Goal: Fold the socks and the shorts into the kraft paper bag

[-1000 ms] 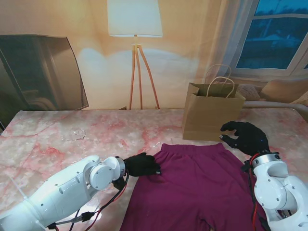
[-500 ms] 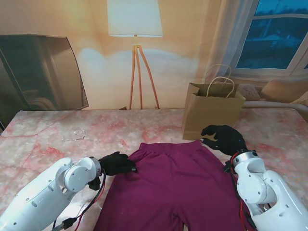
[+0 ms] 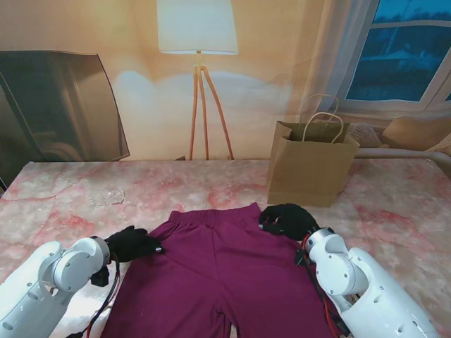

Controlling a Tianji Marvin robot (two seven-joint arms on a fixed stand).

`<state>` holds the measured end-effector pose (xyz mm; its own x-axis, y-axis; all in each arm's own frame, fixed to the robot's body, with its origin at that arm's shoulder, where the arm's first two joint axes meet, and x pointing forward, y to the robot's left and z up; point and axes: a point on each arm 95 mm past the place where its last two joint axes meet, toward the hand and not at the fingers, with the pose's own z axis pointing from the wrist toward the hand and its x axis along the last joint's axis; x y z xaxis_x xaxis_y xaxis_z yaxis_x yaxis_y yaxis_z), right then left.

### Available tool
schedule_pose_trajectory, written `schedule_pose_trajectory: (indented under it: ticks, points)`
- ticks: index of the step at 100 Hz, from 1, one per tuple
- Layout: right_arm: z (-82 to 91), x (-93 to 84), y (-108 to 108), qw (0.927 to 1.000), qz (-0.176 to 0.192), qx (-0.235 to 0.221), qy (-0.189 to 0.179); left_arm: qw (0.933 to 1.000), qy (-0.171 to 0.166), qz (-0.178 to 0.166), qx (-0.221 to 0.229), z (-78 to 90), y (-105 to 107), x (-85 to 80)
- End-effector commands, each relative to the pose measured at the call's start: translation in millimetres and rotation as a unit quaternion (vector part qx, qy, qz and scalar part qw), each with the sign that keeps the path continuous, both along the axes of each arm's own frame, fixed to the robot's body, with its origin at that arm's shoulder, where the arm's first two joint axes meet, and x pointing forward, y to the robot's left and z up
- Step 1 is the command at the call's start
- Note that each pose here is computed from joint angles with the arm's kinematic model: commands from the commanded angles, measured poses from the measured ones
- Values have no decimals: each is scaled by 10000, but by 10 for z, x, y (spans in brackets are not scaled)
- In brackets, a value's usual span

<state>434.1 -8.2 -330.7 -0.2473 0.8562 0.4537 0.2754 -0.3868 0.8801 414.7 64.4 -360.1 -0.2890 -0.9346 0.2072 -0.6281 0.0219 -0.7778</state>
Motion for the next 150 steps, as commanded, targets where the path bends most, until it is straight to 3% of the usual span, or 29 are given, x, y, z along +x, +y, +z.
schedule_pose_trajectory:
  ticks: [1,21,48,73,105,133,150]
  points:
    - [-118,-28,49,9999,45,-18,130,9967,628,275,427,-400,335,-260]
    - [-252,12,131,9995,79,28,303,9960,586,490,464,-381,496,-359]
    - [-388,94,232,9982,177,58,573,9963,434,631,383,-379,555,-412]
    - [-446,284,374,9959,371,-35,829,9978,152,527,367,-306,563,-497]
    - [-422,659,666,9920,700,22,1051,9982,-66,503,319,-156,607,-689]
    - [-399,931,921,9898,968,169,1030,9995,-139,154,235,19,542,-927]
    - [-345,906,954,9896,1092,381,860,9976,-678,-17,156,165,492,-990]
